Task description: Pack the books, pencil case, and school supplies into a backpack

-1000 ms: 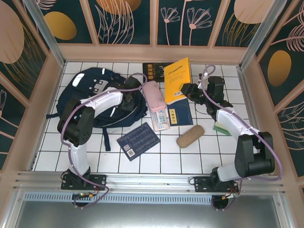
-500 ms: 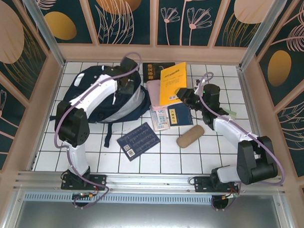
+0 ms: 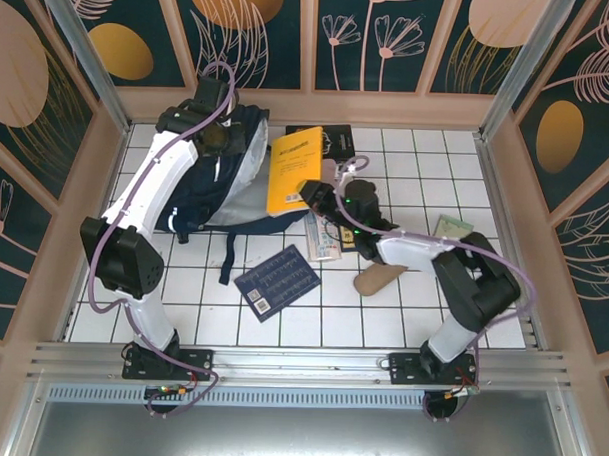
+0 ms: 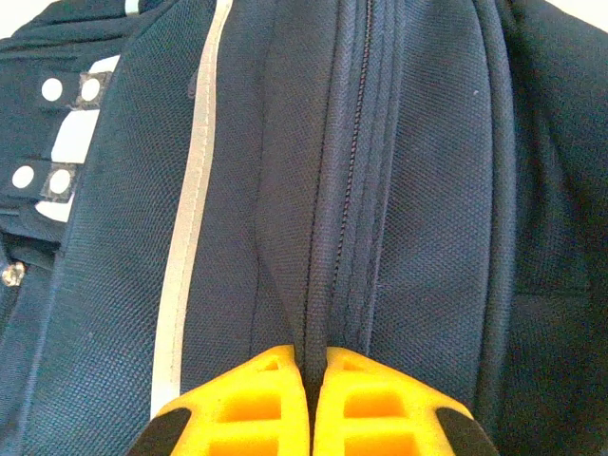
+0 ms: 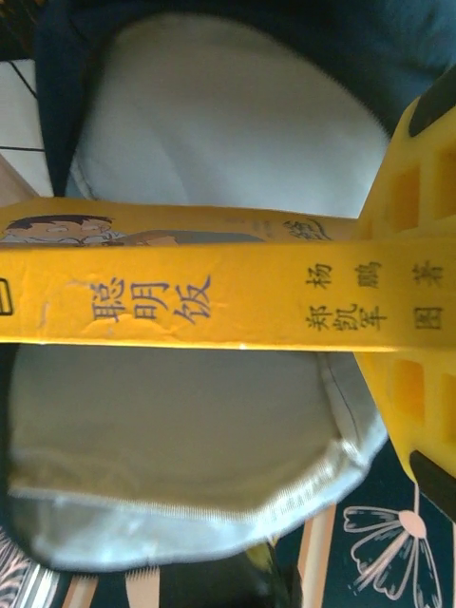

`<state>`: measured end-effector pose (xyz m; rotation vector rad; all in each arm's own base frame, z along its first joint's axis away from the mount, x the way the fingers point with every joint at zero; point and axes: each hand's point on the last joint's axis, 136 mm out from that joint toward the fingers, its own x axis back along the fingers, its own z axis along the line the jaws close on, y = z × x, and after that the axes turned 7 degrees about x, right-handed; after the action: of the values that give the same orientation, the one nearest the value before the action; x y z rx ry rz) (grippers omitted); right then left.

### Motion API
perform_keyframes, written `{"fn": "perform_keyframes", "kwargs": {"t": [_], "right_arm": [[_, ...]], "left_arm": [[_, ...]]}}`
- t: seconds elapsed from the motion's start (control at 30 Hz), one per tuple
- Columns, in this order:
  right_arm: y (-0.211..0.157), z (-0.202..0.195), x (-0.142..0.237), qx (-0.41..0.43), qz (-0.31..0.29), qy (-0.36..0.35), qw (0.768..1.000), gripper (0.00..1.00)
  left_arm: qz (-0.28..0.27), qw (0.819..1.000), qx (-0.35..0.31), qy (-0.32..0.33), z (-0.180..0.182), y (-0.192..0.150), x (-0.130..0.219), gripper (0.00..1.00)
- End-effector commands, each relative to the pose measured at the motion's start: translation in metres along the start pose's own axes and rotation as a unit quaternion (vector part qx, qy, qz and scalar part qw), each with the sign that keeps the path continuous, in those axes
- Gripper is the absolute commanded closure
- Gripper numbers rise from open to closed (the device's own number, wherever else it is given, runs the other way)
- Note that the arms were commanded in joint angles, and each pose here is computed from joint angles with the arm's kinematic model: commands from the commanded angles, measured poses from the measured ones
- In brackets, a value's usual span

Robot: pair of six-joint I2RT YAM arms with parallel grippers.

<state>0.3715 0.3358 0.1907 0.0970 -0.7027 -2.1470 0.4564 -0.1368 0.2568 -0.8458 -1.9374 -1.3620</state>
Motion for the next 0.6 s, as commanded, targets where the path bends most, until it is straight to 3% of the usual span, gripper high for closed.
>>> {"fn": "perform_keyframes", "kwargs": {"t": [0.0,0.57], "right_arm": [[0.036,0.056,-0.025,-0.023,-0.098,0.085,0.991,1.00],[-0.039,0.052,-0.164,-0.152,-0.088,0.087,0.981,1.00]], "left_arm": [[-0.088,0.992,0.031,-0.087,-0.028,0.043,0.049,1.00],[-0.079,0.983,0.075,-0.147,-0.044,0.044,0.047,1.00]]}}
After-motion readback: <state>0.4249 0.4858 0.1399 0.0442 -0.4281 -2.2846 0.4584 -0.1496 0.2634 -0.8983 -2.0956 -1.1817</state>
